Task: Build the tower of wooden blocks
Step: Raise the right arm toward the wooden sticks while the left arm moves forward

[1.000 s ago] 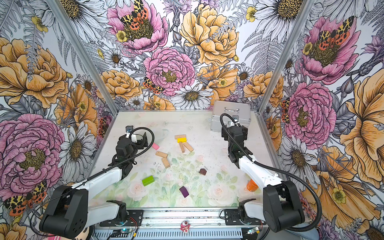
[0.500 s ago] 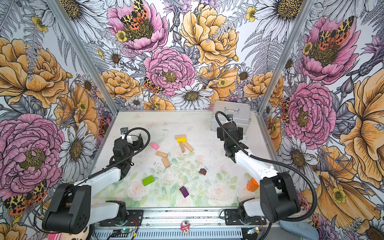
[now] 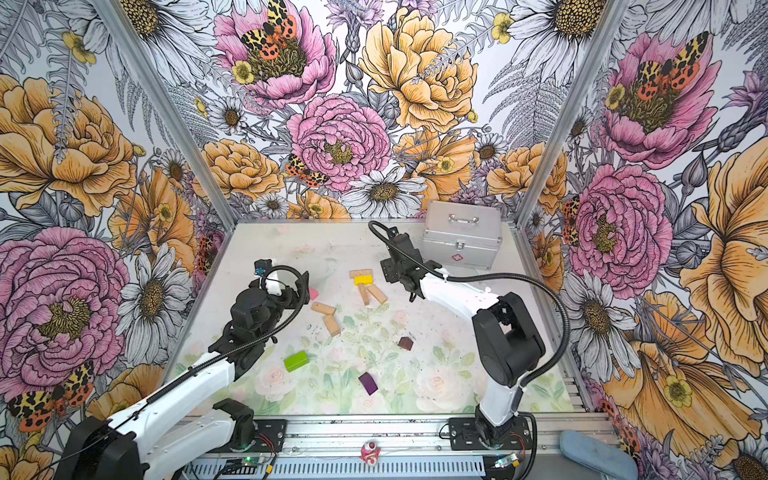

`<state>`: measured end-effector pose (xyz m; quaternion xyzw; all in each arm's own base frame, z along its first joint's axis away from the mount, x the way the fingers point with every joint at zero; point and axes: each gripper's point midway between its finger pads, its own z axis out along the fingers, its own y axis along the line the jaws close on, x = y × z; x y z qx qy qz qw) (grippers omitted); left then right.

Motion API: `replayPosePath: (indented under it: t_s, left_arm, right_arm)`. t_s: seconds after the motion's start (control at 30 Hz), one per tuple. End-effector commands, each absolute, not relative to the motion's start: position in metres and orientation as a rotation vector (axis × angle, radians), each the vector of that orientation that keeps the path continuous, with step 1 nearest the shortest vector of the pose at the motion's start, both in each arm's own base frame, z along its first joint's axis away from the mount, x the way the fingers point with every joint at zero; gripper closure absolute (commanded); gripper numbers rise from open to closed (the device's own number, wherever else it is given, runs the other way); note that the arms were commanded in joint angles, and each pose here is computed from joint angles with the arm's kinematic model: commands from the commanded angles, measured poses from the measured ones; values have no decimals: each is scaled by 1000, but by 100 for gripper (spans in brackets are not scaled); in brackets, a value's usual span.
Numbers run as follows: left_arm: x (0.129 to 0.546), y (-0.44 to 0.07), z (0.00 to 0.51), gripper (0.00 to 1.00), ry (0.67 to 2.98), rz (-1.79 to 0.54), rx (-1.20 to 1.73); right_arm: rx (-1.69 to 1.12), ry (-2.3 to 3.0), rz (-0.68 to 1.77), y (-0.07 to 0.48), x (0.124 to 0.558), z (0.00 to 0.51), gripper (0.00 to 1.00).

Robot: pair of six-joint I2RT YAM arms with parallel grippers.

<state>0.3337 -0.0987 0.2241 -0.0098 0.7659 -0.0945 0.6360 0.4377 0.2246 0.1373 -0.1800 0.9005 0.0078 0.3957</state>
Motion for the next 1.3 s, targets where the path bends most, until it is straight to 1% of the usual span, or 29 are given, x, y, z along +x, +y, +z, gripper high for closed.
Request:
replayPosePath:
  t_s: [0.0,0.3,0.5,0.87,1.0,1.17,1.27]
  left_arm:
    - [315,-91,204,1,1819,-225,-120]
    - [282,-98,191,1,1838,-378,-186]
    - [271,-107,193,1,1850,-423,-160]
    - [259,-123,189,1,1874,-468,-123]
    - [257,-125,190,1,1873,-464,-116]
    - [255,-124,189,1,1876,-449,-112]
    - [254,-122,190,1,1875,-444,-110]
  right_arm:
    - [-525,2383,55,238,424,116,25]
    - [-528,2502,219,260,412,84,37]
    - [-551,2547,307,271,400,71,40]
    - [-562,2588,337,279,396,54,46]
    - [-565,2599,331,282,396,48,47]
    - [-559,2616,293,281,400,36,53]
    - [-566,2632,296,283,400,30,53]
